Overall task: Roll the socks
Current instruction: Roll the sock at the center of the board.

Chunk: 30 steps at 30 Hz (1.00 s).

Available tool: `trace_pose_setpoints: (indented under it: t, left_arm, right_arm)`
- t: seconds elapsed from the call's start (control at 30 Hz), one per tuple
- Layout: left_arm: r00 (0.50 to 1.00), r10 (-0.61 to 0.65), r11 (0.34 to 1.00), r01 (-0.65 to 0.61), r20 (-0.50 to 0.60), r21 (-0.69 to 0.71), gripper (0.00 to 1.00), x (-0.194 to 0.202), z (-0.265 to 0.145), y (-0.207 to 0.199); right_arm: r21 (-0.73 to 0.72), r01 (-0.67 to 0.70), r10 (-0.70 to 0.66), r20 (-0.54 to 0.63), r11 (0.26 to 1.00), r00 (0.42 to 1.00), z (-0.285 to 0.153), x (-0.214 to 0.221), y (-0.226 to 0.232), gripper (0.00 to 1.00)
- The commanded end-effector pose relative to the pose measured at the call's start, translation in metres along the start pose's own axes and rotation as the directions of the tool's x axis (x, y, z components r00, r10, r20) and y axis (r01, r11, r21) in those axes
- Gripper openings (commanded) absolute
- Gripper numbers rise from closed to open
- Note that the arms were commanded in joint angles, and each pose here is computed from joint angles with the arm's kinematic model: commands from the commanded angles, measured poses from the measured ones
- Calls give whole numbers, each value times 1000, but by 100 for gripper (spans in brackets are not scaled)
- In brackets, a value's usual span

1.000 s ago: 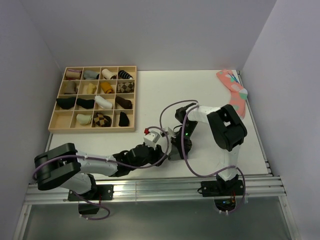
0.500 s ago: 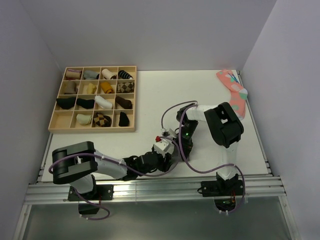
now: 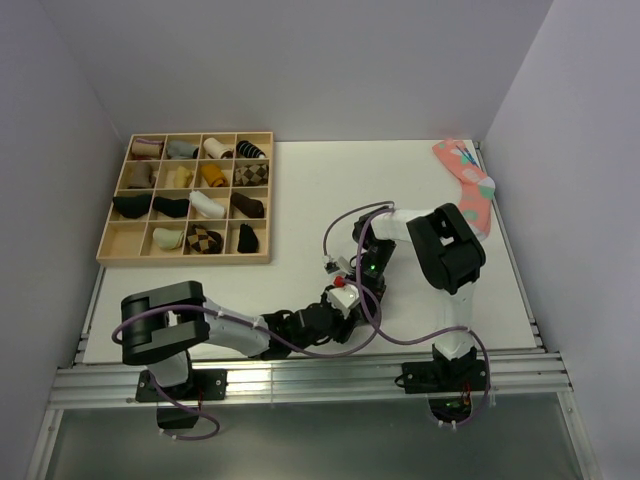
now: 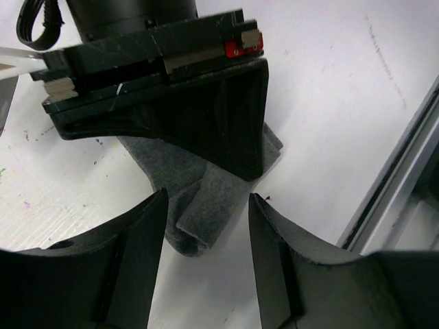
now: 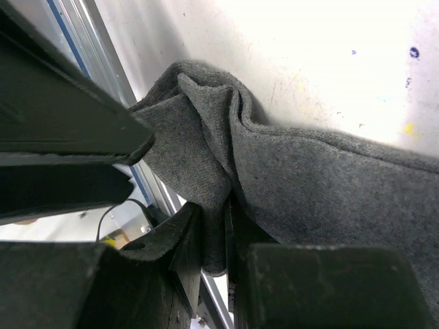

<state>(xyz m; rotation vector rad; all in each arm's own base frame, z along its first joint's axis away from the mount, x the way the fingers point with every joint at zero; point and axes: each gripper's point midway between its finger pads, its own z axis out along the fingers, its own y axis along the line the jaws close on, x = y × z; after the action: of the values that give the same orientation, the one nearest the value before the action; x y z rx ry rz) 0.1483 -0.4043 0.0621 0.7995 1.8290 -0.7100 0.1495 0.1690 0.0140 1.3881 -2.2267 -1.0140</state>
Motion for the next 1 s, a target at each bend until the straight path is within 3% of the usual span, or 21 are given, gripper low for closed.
trace_pose_setpoints:
  t: [0.0,0.2,0.4,0.6,0.7,0.73,0.97]
  left_arm:
    - [998,67,998,-67,11,10,55,-7,6,-5]
    - [996,91,996,-91,7,0,54,-4,11,-4]
    - [996,92,996,-92,9,0,45,-1,20,-6]
    - [996,87,996,-87,-10,3,25,6,26,-8]
    - [997,79,997,-79,-21,15,9,9,27,-10]
    - [996,79,997,-78,-33,25,0,12,26,-12]
    - [984,32,999,-26,-174,37,0,41,27,-15]
  right_arm:
    - [53,5,-5,-10,999,1000,-1,-3,-21,19]
    - [51,7,-7,-10,999,1000,-4,-5,-20,19]
    - [51,5,-4,-14,999,1000,-3,-3,-18,19]
    - [63,-1,2,-15,998,1000,-1,0,-20,20]
    - [71,2,-2,-9,998,1000,-3,0,-20,21]
    - [72,-3,3,-7,997,1000,-3,0,-20,23]
    - [157,-12,-2,86,987,996,-21,-11,-26,42]
